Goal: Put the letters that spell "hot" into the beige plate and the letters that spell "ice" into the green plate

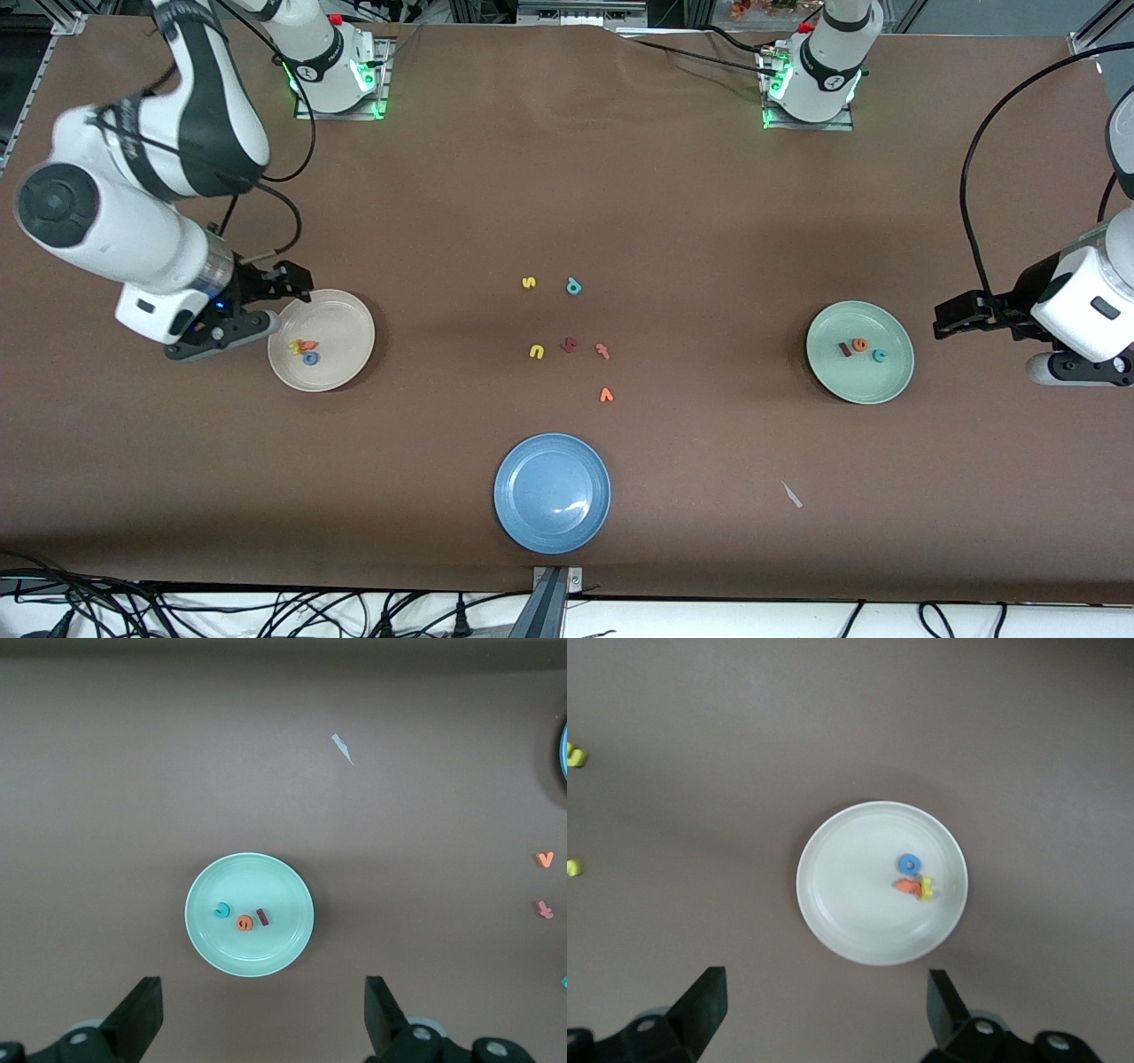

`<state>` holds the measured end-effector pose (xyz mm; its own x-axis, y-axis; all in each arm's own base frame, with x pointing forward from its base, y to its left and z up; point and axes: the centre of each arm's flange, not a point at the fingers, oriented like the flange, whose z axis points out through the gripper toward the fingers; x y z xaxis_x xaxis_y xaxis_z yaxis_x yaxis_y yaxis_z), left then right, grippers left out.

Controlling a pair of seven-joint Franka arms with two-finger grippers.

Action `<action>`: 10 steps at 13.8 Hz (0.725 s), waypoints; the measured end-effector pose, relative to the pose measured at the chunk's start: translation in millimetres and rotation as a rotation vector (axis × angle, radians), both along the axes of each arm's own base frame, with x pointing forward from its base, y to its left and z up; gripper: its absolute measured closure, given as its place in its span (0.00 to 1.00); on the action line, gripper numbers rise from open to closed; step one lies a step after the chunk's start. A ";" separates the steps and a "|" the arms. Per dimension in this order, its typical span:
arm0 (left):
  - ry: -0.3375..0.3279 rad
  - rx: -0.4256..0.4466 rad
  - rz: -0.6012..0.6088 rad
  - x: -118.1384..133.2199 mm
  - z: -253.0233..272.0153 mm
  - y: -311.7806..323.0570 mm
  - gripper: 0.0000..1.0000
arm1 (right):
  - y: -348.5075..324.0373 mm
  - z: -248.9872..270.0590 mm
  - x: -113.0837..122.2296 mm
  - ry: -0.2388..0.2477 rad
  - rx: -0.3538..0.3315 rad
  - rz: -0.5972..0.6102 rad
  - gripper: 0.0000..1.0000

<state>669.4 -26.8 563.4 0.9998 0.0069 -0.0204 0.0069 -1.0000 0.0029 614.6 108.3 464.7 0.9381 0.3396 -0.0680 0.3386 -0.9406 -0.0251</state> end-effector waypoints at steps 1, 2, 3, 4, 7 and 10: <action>0.000 0.000 0.000 0.0 0.1 0.0 0.00 | -4.1 21.1 -7.0 -0.002 -0.003 -0.003 0.00; 0.000 0.000 0.000 -0.1 0.2 -0.3 0.00 | -8.5 41.9 -15.9 -0.003 -0.004 -0.007 0.00; -0.001 -0.001 -0.001 -0.1 0.2 -0.6 0.00 | -12.4 61.6 -24.6 -0.006 -0.004 -0.014 0.00; -0.001 -0.001 -0.001 -0.1 0.3 -0.8 0.00 | -15.8 79.4 -31.1 -0.013 -0.004 -0.020 0.00; -0.001 -0.001 -0.001 -0.1 0.3 -0.9 0.00 | -46.1 108.8 -33.0 -0.033 -0.006 -0.075 0.00; -0.001 -0.001 -0.001 -0.1 0.3 -1.0 0.00 | -56.3 108.0 -31.2 -0.029 -0.004 -0.092 0.00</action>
<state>669.2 -27.8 563.7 0.9998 0.0054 -0.0197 0.0055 -1.0000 0.0040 583.5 52.0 572.6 0.9668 0.2520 -0.0413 0.2517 -0.9677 -0.0125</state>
